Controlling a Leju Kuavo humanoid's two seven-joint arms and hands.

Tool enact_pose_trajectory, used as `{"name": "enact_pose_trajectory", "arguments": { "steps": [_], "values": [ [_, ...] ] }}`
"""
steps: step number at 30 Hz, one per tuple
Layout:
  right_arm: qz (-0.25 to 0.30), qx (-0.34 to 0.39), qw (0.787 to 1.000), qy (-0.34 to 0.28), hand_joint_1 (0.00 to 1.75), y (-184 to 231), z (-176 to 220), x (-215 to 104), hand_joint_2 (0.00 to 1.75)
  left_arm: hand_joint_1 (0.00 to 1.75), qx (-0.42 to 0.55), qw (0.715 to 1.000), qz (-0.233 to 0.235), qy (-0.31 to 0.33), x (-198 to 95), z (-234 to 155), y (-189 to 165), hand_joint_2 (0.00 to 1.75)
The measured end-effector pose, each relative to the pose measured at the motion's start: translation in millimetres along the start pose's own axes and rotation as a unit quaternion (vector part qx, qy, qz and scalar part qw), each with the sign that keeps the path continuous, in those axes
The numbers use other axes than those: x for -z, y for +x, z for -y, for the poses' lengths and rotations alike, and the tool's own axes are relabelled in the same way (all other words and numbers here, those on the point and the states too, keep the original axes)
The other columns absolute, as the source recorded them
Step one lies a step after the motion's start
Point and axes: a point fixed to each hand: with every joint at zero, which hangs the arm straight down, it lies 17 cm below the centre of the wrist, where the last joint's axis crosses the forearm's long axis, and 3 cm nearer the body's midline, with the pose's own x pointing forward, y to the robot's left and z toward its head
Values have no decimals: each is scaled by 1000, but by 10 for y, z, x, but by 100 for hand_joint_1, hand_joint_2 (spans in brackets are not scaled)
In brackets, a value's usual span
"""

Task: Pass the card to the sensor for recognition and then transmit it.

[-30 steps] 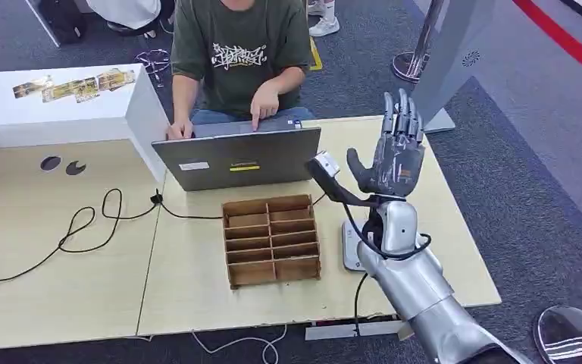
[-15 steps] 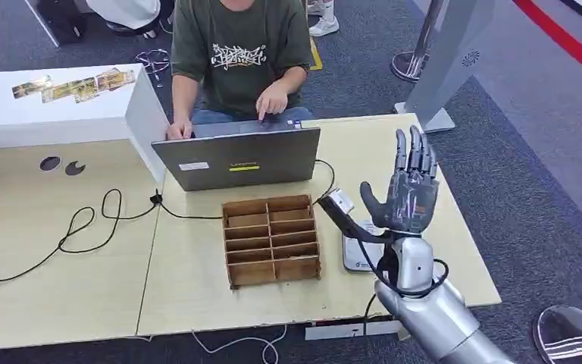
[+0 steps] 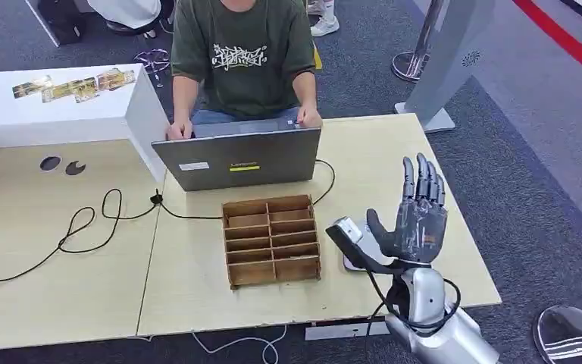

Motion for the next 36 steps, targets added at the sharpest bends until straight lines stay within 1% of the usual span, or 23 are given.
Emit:
{"name": "enact_pose_trajectory", "arguments": {
  "steps": [5,10,17,22,27,31,34,36],
  "values": [
    [37,6,999,24,0,165,-54,-222,175,0,-6,1000,-3,-3,-3,22,-24,0],
    [41,7,998,53,0,197,-100,-437,175,0,-13,1000,-8,-5,-1,30,-46,0],
    [65,-5,992,111,0,181,-199,-781,175,0,-13,1000,-10,-10,1,39,-62,0],
    [57,-7,987,150,0,18,-319,-936,175,0,-10,1000,-12,-11,1,43,-68,0],
    [57,-2,984,166,0,-63,-348,-1000,175,0,-10,1000,-13,-11,1,39,-67,0],
    [56,-15,981,184,0,-143,-404,-1033,175,0,-10,1000,-13,-12,1,41,-66,0],
    [55,-17,980,192,0,-160,-430,-1044,175,0,-10,1000,-13,-12,1,41,-66,0],
    [57,-7,976,208,0,-142,-483,-1074,175,0,-10,1000,-13,-12,1,42,-65,0]
  ]
}}
